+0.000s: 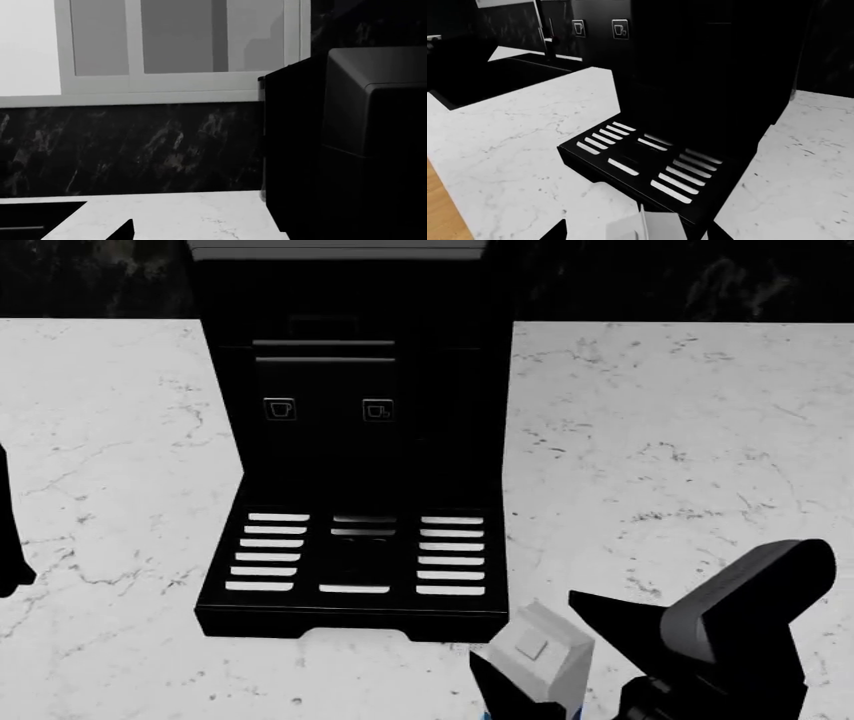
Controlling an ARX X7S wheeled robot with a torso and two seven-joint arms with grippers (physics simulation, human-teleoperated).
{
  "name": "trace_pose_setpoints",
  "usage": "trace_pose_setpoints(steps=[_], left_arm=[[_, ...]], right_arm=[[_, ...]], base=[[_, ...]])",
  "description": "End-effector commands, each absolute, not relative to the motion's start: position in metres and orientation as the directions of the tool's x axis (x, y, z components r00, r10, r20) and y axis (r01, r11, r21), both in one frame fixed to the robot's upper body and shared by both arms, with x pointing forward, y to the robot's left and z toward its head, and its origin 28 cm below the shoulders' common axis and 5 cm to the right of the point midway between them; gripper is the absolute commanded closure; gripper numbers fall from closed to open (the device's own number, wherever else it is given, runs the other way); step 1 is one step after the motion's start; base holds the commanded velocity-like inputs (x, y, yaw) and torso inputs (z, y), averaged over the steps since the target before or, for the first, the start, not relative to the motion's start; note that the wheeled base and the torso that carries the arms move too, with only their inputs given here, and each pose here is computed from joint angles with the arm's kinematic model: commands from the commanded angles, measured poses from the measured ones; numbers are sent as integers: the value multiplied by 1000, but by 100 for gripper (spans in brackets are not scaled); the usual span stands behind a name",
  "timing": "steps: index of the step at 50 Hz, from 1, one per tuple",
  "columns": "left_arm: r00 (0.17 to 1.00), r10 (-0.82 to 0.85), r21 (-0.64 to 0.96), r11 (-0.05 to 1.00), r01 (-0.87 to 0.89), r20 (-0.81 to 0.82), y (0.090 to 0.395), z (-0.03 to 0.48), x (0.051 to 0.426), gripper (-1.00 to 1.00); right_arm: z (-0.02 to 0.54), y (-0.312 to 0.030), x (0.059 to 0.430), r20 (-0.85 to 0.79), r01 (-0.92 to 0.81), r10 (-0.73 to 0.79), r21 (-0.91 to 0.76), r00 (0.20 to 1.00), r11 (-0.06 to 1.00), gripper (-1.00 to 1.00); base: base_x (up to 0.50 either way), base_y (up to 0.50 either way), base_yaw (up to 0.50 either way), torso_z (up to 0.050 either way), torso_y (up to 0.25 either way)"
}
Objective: Place the eggs and milk next to the bowl.
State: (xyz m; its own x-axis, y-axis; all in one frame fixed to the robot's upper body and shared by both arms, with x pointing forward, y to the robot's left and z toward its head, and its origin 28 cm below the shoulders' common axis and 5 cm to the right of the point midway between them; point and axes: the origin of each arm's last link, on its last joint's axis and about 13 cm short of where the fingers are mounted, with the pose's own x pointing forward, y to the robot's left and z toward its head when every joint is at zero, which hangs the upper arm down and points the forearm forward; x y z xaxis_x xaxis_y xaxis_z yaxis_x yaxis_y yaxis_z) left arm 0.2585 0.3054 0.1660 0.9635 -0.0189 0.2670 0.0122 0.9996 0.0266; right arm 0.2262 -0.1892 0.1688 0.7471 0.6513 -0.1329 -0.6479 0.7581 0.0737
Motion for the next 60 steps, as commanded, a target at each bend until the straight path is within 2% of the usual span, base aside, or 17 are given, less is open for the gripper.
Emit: trace_pose_setpoints(steps=[1, 27, 28, 50, 60], left_arm=[[965, -23, 18, 1000, 19, 263, 306, 163, 257, -100], [965, -20, 17, 1000, 16, 262, 307, 161, 257, -100], [965, -19, 16, 1000, 15, 261, 307, 161, 257, -100], [963, -21, 15, 1000, 17, 267, 306, 164, 256, -100], [963, -23, 14, 1000, 20, 268, 306, 163, 257, -100]], right_arm=[[162, -191, 226, -155, -642, 647, 90, 746, 761, -100], [156, -190, 227, -171, -642, 651, 111, 739, 758, -100], [156, -190, 228, -167, -640, 650, 113, 742, 760, 100], [163, -191, 227, -168, -644, 646, 69, 745, 762, 100], [187, -187, 226, -87, -635, 635, 33, 767, 772, 100]], base=[[0, 0, 0, 0, 0], [0, 0, 0, 0, 0], [0, 0, 0, 0, 0], [0, 0, 0, 0, 0], [0, 0, 0, 0, 0]])
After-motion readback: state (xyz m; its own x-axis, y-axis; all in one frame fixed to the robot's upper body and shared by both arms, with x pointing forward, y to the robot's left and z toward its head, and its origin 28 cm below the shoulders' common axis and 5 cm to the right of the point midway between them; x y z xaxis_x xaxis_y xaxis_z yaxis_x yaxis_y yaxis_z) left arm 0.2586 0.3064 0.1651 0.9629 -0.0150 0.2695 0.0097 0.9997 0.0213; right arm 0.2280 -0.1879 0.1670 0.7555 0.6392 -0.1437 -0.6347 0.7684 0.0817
